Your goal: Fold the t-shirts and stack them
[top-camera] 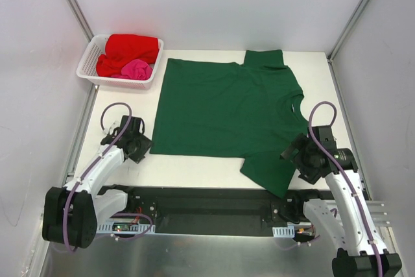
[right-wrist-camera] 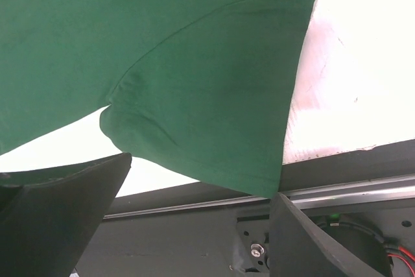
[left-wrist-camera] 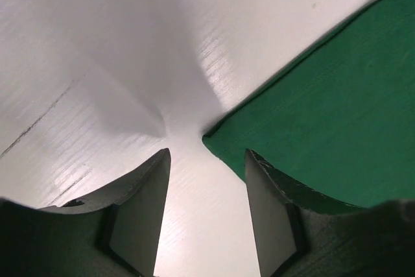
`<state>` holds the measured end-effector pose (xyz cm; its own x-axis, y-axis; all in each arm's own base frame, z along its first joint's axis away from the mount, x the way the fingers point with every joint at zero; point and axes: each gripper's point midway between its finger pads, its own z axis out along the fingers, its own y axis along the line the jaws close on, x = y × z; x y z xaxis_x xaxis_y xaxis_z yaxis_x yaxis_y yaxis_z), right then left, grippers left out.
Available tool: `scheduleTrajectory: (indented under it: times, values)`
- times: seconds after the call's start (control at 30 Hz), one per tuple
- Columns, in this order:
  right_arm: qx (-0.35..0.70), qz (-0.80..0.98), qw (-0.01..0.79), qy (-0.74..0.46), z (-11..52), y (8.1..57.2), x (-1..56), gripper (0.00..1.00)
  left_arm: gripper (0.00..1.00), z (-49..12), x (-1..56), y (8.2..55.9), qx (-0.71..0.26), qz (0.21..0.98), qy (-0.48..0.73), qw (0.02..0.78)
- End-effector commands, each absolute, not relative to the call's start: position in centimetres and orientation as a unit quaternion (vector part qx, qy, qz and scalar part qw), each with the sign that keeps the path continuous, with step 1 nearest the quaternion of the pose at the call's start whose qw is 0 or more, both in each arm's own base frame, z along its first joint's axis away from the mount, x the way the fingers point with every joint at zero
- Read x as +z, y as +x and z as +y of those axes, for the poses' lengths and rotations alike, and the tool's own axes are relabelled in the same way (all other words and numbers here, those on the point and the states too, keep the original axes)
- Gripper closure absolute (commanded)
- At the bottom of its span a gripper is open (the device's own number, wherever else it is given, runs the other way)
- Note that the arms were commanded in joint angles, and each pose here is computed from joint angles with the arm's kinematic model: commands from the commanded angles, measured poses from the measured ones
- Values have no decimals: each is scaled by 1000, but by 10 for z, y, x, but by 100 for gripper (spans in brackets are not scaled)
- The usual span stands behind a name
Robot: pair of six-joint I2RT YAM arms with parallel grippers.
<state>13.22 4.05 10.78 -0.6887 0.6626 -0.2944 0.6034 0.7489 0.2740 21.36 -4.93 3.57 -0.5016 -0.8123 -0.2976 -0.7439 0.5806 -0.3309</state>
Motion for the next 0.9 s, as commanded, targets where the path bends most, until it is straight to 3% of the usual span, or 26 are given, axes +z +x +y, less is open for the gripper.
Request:
scheduleTrajectory:
  times: [0.0,0.57,0.8,0.87]
  values:
    - [86,913,208,341,41,142,121,4,51,-52,34,219,-72,863,-451,216]
    - [74,916,200,341,38,140,124,4,59,-51,16,217,-37,863,-458,211]
    - [45,909,185,370,28,128,120,4,66,-54,10,221,-38,864,-458,205]
    - [43,910,166,379,29,125,114,4,72,-56,6,219,-38,865,-459,198]
